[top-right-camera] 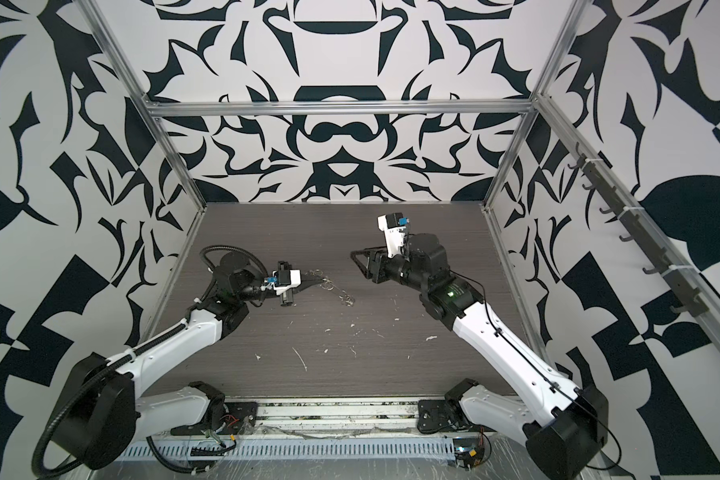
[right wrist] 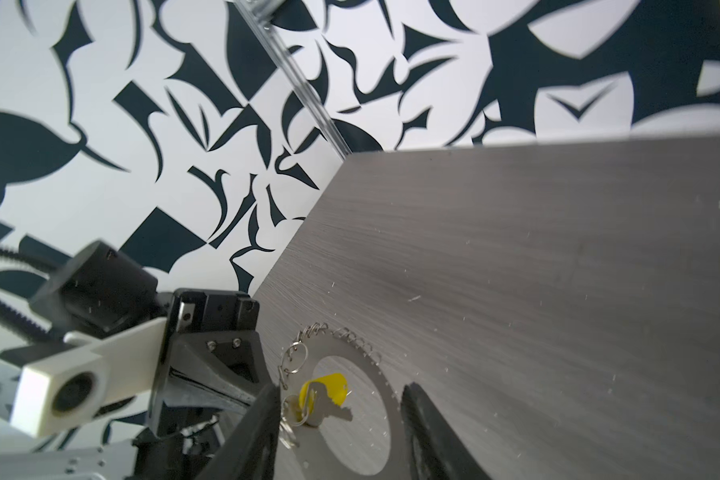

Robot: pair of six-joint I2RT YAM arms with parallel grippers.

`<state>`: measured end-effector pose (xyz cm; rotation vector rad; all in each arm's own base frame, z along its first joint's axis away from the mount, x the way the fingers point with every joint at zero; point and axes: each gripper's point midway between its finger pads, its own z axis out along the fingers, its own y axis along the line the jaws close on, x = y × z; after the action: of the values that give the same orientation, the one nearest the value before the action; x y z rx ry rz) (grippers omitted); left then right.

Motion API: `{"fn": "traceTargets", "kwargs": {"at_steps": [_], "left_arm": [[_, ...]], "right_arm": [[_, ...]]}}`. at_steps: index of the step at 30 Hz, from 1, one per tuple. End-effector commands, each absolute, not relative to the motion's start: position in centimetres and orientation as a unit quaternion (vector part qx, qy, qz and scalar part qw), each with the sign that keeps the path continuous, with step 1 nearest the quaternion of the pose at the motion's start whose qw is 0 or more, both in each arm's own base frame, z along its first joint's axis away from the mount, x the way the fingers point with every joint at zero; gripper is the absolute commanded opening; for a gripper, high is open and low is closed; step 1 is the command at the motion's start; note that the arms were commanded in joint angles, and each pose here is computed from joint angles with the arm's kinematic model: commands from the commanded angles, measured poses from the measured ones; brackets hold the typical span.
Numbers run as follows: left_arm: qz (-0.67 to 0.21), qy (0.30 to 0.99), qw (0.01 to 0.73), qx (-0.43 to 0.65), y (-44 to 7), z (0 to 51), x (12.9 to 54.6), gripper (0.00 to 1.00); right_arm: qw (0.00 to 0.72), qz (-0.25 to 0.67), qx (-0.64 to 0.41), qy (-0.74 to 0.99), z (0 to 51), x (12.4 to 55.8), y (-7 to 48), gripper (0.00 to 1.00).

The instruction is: Remove the keys from the keyring

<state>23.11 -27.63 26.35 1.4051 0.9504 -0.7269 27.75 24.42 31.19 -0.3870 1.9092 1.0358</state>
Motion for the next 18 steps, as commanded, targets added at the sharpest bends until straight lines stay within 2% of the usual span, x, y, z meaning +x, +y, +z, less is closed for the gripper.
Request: {"fn": "traceTargets", "kwargs": {"at_steps": [1, 5, 9, 14, 18], "left_arm": [[-0.269, 0.365, 0.591, 0.667, -27.1, 26.3, 21.6, 0.00], [-0.228, 0.352, 0.582, 0.697, -26.5, 25.7, 21.2, 0.00], [-0.225, 0.333, 0.591, 0.699, -26.3, 26.5, 20.5, 0.00], [-0.284, 0.328, 0.585, 0.686, -26.5, 28.0, 19.1, 0.00], [-0.316, 0.332, 0.576, 0.677, -26.7, 28.1, 18.6, 0.00]], "right_arm": [[0.536, 0.406, -0.275, 0.687, 32.3, 26.1, 25.0, 0.51], [0.616, 0.350, -0.400, 0.581, 31.4, 23.4, 25.8, 0.53], [0.636, 0.257, -0.491, 0.537, 29.6, 22.5, 27.2, 0.53], [0.666, 0.221, -0.518, 0.489, 30.1, 22.3, 28.5, 0.49], [0.661, 0.223, -0.533, 0.479, 30.0, 22.6, 29.4, 0.47]]}}
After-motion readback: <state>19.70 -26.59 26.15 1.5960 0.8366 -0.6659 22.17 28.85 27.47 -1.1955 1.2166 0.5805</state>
